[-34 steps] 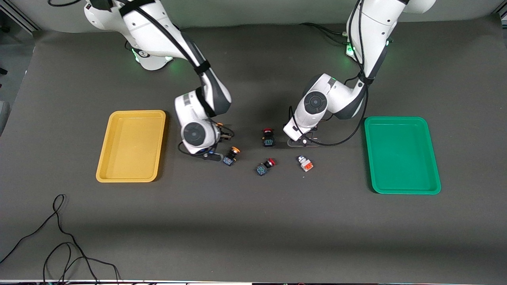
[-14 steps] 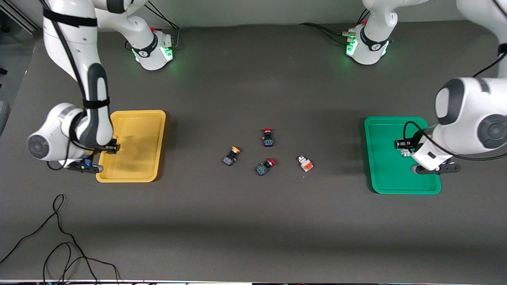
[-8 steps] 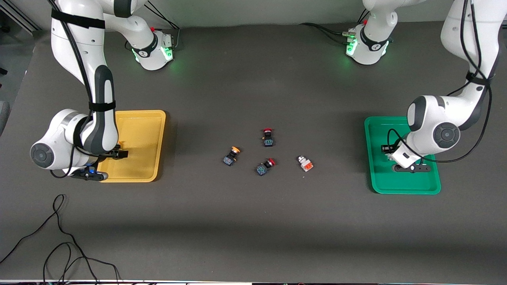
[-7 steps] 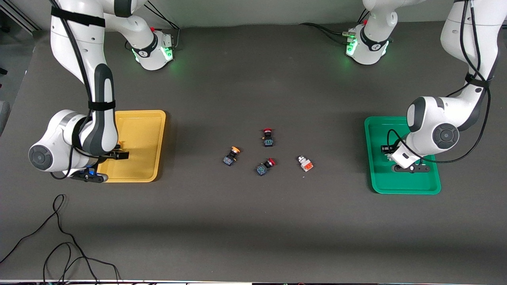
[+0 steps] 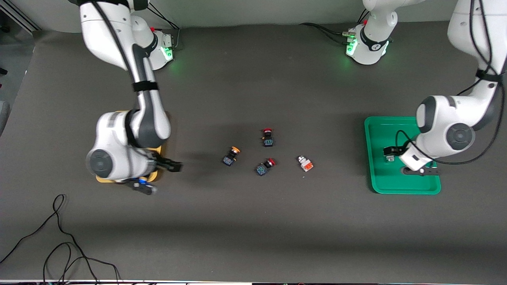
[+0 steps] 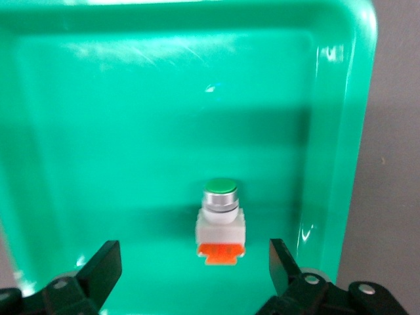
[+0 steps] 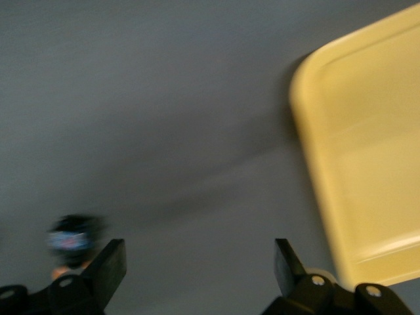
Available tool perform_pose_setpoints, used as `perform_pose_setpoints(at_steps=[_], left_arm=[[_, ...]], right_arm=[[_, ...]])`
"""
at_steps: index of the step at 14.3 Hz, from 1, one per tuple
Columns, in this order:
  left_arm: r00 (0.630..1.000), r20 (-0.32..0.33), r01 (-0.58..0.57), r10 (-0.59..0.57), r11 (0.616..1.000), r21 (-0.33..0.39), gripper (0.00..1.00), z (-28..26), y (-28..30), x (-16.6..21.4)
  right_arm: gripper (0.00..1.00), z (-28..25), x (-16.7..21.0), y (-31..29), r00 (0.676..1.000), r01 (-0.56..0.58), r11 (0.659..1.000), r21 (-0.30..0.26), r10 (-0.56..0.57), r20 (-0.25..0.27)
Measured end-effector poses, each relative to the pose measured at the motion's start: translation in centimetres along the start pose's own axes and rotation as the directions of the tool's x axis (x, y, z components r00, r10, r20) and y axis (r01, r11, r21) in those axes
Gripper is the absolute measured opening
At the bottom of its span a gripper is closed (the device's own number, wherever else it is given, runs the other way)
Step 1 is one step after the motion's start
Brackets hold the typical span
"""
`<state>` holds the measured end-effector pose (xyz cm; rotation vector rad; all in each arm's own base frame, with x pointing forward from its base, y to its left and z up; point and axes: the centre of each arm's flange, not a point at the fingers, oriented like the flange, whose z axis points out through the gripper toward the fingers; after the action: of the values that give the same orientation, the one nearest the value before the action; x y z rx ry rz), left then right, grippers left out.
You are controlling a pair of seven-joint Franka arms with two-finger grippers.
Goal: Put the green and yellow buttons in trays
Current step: 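Grasp another black button with the right gripper while the left grasps white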
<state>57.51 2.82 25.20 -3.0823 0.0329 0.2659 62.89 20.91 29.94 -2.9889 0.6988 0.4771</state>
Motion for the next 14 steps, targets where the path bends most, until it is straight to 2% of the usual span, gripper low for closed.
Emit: perform_pose_setpoints(at_steps=[2,4,7,12,13,14], left_arm=[[1.0,-0.011,0.002,-0.001,1.0,0.014,1.0,-4.7,-0.5,0.7],[0.999,-0.048,0.0,0.001,1.0,0.012,1.0,-8.7,0.1,1.4],[0.996,-0.088,0.01,-0.013,1.0,-0.027,1.0,-11.4,3.8,2.2],[0.991,-0.101,0.079,-0.083,0.996,-0.04,1.0,-11.7,18.6,2.1],[0.99,-0.096,0.098,-0.102,0.994,-0.041,1.0,-11.1,21.9,1.7],[0.988,-0.093,0.117,-0.121,0.992,-0.042,1.0,-10.6,25.1,1.2]], right_arm=[[1.0,1.5,-2.3,-4.3,0.999,-0.049,0.999,0.007,0.049,0.017],[1.0,4.3,-3.7,-7.6,0.995,-0.093,0.995,0.022,0.093,0.027],[1.0,8.5,-3.6,-10.1,0.988,-0.156,0.986,0.056,0.156,-0.001],[0.97,13.1,-4.1,-12.0,0.984,-0.177,0.981,0.08,0.178,-0.015],[0.95,13.8,-4.3,-12.2,0.984,-0.174,0.982,0.077,0.176,-0.011],[0.86,14.3,-4.5,-12.4,0.984,-0.176,0.982,0.073,0.176,-0.004]])
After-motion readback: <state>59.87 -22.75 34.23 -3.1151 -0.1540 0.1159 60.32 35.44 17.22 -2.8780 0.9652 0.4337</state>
